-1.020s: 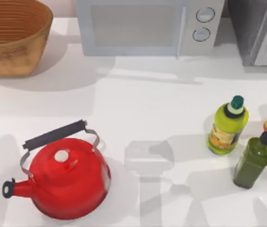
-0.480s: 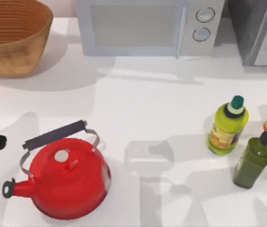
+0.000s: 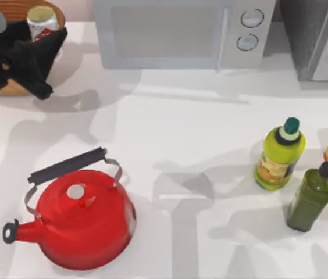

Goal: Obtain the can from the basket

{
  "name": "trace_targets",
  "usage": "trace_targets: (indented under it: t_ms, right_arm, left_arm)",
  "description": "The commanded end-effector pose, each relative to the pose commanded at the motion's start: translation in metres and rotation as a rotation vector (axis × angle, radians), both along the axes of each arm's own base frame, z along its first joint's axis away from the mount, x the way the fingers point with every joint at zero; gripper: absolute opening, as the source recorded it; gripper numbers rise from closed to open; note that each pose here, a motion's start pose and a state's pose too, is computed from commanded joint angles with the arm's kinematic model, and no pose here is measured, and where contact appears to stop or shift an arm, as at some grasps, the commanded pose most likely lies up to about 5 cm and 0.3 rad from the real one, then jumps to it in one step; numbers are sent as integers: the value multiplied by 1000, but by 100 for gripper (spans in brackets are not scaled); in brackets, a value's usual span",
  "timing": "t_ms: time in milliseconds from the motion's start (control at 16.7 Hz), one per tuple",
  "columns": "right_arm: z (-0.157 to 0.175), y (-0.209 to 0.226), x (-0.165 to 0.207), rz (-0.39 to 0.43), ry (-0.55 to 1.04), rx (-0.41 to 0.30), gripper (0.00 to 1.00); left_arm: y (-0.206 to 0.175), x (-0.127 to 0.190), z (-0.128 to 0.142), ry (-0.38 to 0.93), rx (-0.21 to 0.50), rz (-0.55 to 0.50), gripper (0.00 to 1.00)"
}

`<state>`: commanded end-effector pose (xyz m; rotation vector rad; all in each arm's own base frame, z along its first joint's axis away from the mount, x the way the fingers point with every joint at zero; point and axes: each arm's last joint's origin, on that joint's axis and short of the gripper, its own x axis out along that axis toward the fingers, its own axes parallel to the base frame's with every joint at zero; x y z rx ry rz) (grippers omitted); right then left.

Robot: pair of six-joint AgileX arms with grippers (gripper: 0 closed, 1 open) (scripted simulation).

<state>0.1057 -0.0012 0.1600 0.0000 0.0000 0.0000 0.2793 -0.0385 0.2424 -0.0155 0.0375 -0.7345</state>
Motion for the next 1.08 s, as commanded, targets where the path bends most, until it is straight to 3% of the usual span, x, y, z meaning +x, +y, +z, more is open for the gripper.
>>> trace_targets:
  t_ms: [240,480,840,1080]
  right_arm:
    - [0,0,0,0,0,0,100]
    - [0,0,0,0,0,0,100]
    - [0,0,0,0,0,0,100]
    - [0,0,0,0,0,0,100]
  left_arm:
    - [-26,75,-39,-25,-7,-272,0]
    - [-57,124,-109,-43,-10,-526,0]
    - [-94,139,-206,-44,-14,-802,0]
    - [-103,135,-224,-38,-16,-856,0]
